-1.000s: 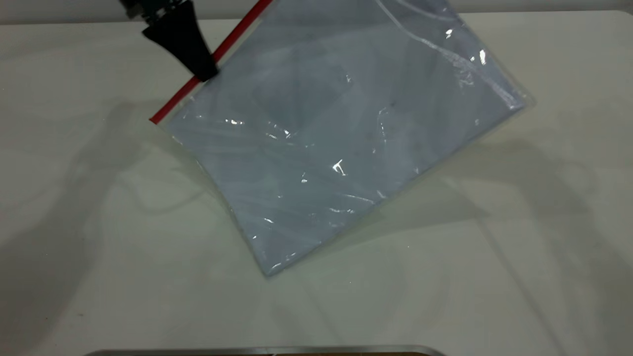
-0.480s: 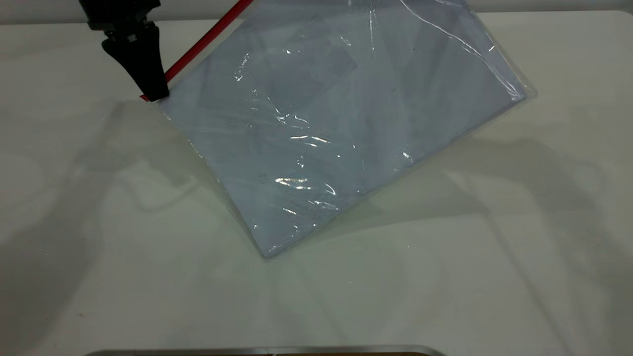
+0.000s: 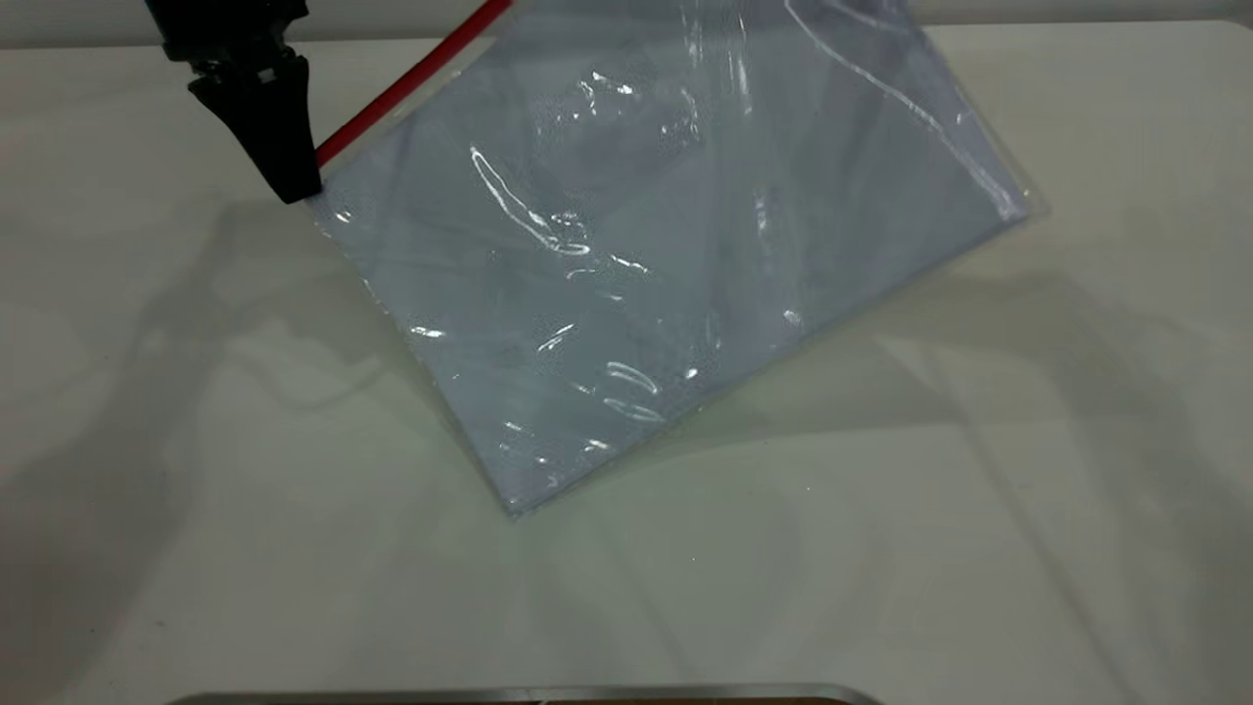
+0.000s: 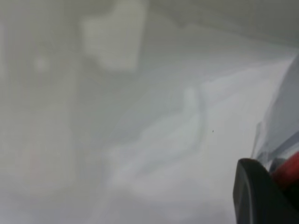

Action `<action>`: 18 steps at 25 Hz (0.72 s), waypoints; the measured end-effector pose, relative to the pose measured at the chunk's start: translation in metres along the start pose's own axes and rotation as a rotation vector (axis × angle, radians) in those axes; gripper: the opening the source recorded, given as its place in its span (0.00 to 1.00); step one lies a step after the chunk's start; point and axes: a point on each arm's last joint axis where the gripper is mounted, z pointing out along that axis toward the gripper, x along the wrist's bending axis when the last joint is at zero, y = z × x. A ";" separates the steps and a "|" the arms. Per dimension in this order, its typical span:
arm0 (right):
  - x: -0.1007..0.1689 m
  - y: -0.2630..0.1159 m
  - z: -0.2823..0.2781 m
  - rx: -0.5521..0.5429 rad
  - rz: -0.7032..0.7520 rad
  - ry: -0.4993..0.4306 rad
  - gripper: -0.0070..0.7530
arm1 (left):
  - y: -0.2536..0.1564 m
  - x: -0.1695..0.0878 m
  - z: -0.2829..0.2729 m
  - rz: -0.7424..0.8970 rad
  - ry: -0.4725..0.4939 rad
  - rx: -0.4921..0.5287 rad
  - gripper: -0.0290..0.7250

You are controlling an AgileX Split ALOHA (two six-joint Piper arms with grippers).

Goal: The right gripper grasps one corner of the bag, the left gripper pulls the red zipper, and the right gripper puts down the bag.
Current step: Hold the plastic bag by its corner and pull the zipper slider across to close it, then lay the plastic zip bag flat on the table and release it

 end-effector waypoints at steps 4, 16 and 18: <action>-0.011 -0.023 0.016 0.048 0.065 0.010 0.05 | -0.002 -0.002 -0.014 -0.063 0.031 -0.012 0.27; -0.063 -0.112 0.064 0.241 0.239 -0.293 0.30 | 0.007 -0.061 -0.123 -0.189 0.011 -0.384 0.59; -0.076 -0.125 0.061 0.311 0.208 -0.451 0.43 | 0.006 -0.082 -0.152 -0.180 -0.016 -0.494 0.59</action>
